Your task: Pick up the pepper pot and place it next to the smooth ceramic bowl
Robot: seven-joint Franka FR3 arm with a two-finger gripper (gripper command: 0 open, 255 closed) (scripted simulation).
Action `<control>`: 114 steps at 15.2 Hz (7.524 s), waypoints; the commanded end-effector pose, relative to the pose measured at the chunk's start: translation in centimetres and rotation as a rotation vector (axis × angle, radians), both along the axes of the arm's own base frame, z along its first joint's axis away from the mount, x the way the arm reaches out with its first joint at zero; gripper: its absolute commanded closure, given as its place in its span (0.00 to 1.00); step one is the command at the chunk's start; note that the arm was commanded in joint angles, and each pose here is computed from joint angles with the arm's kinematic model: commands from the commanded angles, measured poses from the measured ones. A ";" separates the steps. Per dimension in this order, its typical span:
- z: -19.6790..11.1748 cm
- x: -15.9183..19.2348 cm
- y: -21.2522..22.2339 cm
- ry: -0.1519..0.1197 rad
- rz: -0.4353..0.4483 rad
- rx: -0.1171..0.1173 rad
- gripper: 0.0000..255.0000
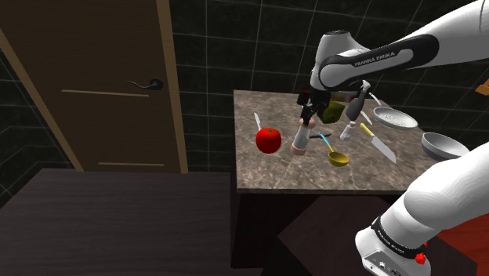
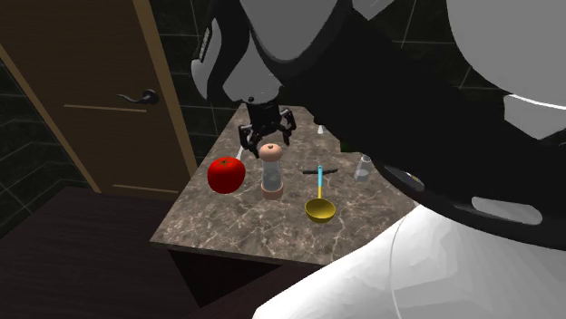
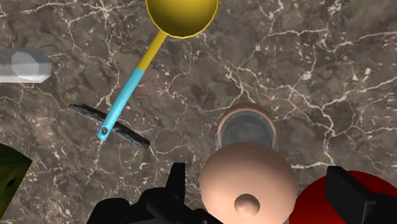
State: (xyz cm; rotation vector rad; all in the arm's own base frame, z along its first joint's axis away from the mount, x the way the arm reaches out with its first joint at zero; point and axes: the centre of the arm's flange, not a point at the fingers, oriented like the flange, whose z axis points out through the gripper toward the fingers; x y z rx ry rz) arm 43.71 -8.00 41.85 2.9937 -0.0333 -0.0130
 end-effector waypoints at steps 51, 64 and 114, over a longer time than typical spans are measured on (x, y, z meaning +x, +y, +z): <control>13.4 0.1 -0.4 0.000 0.000 -0.001 1.00; 20.3 0.1 -0.4 0.000 0.000 -0.001 1.00; 23.9 -43.4 -36.9 0.000 0.000 -0.001 1.00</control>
